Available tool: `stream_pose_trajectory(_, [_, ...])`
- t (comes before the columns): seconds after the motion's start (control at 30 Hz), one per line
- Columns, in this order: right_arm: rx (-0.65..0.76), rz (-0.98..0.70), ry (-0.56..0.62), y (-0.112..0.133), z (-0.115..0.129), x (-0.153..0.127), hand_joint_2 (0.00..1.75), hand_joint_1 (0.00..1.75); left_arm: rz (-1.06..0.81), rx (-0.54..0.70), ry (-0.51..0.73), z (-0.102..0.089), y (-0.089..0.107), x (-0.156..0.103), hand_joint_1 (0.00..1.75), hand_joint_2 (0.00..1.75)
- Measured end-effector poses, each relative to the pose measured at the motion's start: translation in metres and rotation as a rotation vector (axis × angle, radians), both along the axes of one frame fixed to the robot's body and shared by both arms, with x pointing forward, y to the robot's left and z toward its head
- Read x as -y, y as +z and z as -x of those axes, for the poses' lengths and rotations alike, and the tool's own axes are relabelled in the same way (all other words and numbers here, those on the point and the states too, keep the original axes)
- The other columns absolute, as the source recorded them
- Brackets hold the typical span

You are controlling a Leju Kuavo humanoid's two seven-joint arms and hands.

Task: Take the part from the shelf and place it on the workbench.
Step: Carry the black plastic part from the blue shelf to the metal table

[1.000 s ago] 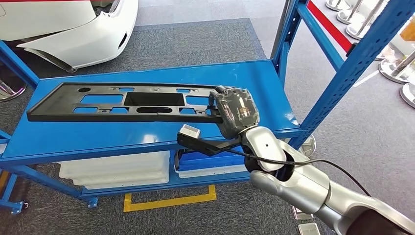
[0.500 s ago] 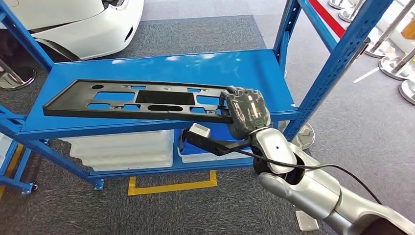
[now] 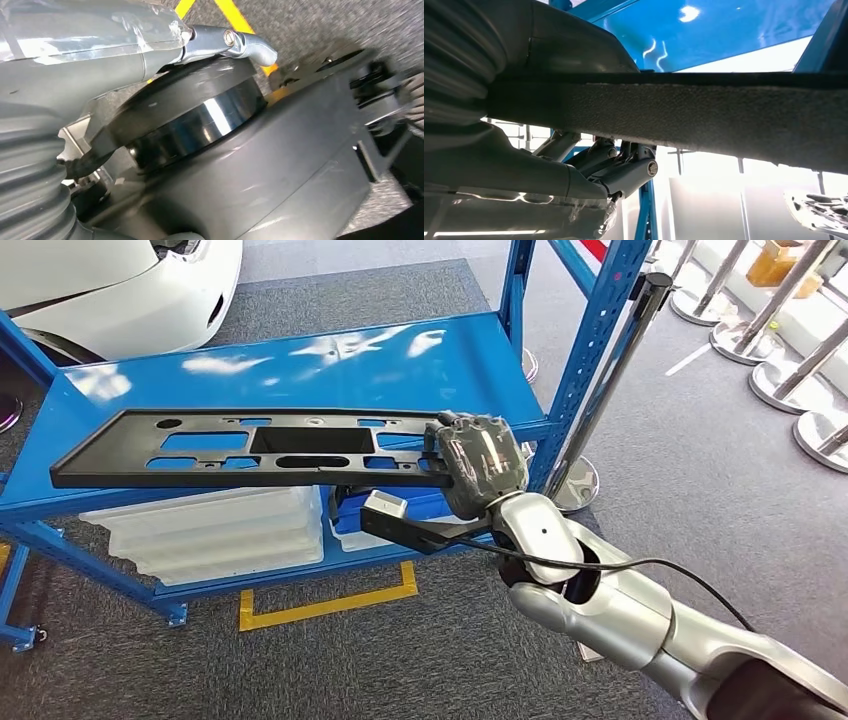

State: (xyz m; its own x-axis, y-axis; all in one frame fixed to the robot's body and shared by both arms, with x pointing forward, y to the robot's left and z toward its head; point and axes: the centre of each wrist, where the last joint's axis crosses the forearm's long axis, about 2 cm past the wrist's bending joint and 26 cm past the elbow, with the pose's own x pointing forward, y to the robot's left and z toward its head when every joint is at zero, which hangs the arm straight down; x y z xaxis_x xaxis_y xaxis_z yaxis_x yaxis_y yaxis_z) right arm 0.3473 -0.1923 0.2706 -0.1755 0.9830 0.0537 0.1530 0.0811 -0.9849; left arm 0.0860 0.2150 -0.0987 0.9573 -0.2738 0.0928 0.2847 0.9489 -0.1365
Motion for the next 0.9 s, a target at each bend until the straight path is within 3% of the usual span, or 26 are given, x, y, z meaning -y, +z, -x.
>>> stream_pose_trajectory(0.9, [0.015, 0.005, -0.012, 0.001, -0.001, 0.0, 1.75, 1.75, 0.005, 0.01, 0.014, -0.006, 0.001, 0.001, 0.0, 1.75])
